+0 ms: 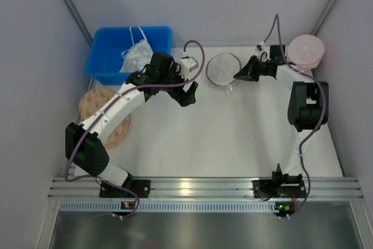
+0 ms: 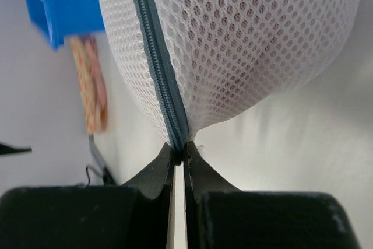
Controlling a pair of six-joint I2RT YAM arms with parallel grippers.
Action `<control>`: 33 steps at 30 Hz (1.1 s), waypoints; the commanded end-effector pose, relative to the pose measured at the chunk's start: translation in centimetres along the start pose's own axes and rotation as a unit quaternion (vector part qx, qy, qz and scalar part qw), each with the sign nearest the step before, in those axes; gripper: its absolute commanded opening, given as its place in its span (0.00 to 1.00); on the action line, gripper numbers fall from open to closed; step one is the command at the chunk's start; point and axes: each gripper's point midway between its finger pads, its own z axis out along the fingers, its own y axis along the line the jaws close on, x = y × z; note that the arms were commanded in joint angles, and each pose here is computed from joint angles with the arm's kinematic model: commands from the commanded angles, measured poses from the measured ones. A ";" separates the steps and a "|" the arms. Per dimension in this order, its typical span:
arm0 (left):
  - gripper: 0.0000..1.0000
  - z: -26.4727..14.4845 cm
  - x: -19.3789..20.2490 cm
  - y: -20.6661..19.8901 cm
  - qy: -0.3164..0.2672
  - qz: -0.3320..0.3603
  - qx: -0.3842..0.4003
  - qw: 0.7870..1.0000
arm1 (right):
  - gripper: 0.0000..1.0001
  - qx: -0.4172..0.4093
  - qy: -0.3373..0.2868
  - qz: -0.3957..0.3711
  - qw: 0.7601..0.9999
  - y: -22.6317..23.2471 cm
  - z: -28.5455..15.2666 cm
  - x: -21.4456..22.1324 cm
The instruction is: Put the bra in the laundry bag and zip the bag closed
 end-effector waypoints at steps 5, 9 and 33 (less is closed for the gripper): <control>0.98 -0.6 -0.1 1.7 -0.003 -0.010 -0.044 0.999 | 0.00 0.060 -0.262 -0.014 0.963 -4.5 -6.5 -15.3; 0.98 -0.6 0.5 2.0 0.003 -0.017 -0.048 0.999 | 0.00 0.052 -0.302 -0.019 0.952 -5.7 -7.9 -17.9; 0.98 -2.8 2.3 4.3 0.030 -0.181 -0.063 0.981 | 0.94 0.133 -0.261 -0.120 0.949 0.8 -18.2 -10.8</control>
